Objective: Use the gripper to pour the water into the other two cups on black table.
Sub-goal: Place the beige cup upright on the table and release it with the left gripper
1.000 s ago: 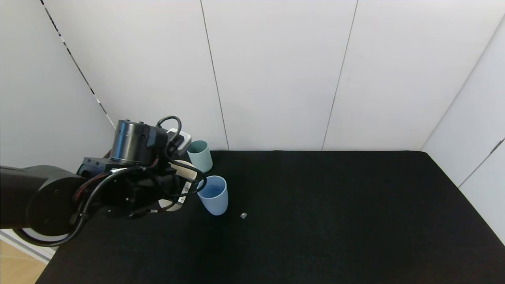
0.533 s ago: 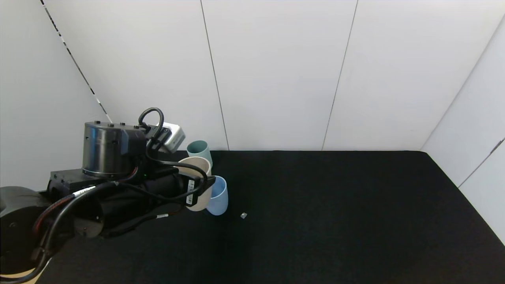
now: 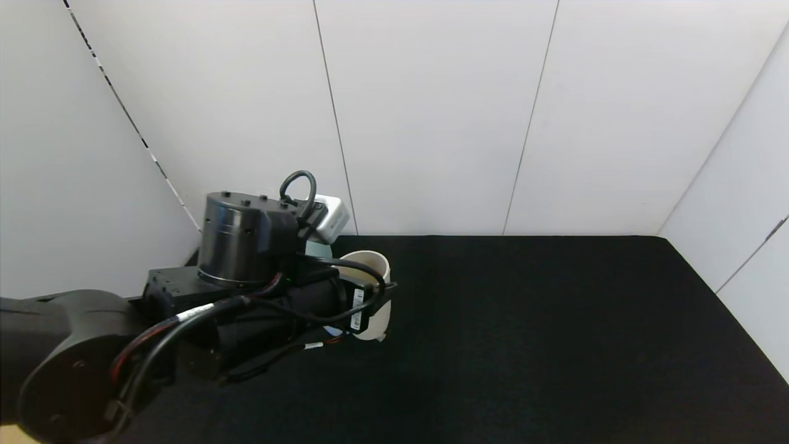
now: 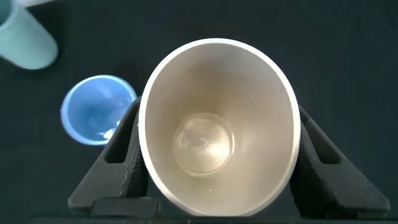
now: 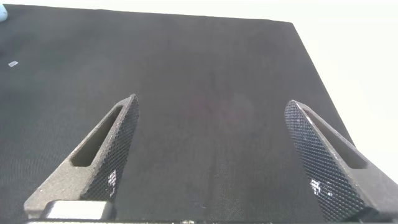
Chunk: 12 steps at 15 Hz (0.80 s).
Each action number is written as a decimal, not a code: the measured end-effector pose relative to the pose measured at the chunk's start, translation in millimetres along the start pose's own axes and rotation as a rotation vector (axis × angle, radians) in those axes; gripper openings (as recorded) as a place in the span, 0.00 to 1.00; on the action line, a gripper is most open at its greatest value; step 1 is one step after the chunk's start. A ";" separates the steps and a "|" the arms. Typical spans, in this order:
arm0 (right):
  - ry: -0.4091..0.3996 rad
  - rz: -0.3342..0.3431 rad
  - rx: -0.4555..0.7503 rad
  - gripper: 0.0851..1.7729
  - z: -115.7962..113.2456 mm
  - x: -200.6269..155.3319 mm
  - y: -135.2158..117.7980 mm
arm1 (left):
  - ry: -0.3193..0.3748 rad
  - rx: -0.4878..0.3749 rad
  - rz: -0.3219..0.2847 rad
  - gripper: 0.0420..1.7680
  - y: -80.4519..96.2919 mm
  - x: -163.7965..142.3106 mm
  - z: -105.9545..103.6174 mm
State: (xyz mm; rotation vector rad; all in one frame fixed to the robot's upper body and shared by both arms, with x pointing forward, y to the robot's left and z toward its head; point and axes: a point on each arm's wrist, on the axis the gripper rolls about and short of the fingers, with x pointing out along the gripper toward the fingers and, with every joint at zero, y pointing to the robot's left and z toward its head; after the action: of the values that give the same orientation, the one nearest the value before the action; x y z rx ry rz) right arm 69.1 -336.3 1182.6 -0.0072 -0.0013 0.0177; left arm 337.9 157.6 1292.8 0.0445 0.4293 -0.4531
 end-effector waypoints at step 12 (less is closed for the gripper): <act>0.000 0.000 0.000 0.96 0.0 0.0 0.0 | -0.012 -0.009 0.011 0.70 -33.6 136.4 -8.0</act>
State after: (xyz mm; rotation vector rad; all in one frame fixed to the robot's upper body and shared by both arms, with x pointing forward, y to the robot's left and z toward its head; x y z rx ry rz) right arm 69.1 -336.3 1182.6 -0.0077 -0.0013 0.0177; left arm 430.9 71.8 1231.2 0.0353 0.4191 -0.4406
